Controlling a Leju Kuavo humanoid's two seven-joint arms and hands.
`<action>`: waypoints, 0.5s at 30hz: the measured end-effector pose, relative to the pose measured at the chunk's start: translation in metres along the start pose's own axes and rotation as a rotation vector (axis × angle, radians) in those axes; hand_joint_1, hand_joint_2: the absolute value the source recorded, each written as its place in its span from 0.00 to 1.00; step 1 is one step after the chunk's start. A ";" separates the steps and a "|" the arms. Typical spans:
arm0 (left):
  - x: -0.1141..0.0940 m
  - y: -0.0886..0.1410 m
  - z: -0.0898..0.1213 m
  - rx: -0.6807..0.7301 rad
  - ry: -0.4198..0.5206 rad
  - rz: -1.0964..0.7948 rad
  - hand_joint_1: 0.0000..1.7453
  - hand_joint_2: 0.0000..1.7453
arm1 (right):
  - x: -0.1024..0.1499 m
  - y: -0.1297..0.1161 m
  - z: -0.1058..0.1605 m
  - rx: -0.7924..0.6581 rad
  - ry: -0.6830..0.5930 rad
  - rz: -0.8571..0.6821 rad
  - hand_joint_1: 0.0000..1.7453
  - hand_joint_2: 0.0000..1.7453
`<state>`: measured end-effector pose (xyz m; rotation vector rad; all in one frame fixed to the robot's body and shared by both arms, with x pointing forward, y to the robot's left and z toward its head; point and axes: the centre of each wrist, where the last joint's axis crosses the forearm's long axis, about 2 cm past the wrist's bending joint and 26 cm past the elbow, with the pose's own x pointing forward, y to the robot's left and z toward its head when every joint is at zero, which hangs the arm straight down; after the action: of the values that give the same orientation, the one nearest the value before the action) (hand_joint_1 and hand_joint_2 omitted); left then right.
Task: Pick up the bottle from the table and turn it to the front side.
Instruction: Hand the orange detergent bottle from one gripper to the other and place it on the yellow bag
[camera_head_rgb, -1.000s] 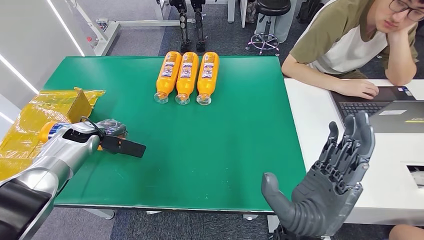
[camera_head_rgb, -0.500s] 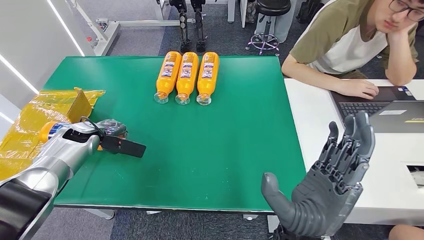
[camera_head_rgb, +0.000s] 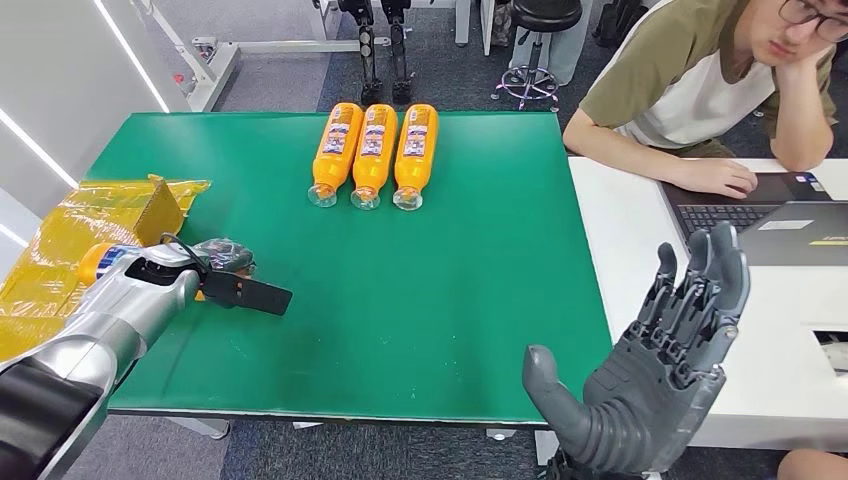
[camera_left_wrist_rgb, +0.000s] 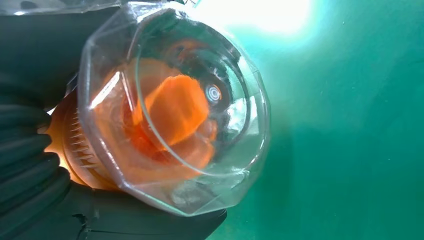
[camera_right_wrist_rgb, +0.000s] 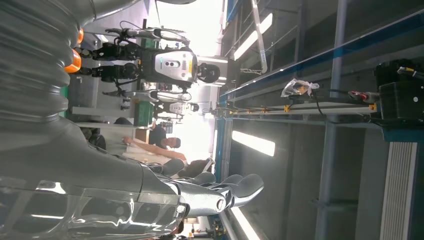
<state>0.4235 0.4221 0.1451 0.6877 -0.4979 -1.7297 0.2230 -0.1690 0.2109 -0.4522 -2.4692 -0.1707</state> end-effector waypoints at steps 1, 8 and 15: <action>0.000 0.000 0.000 0.000 0.000 0.000 1.00 1.00 | 0.000 0.000 0.000 0.000 0.000 0.000 0.00 1.00; 0.000 0.000 0.000 0.000 0.000 0.000 1.00 1.00 | 0.000 0.000 0.000 0.000 0.000 0.000 0.00 1.00; 0.000 0.000 0.000 0.000 0.000 0.000 1.00 1.00 | 0.000 0.000 0.000 0.000 0.000 0.000 0.00 1.00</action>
<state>0.4235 0.4221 0.1452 0.6879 -0.4980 -1.7296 0.2230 -0.1690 0.2109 -0.4522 -2.4692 -0.1707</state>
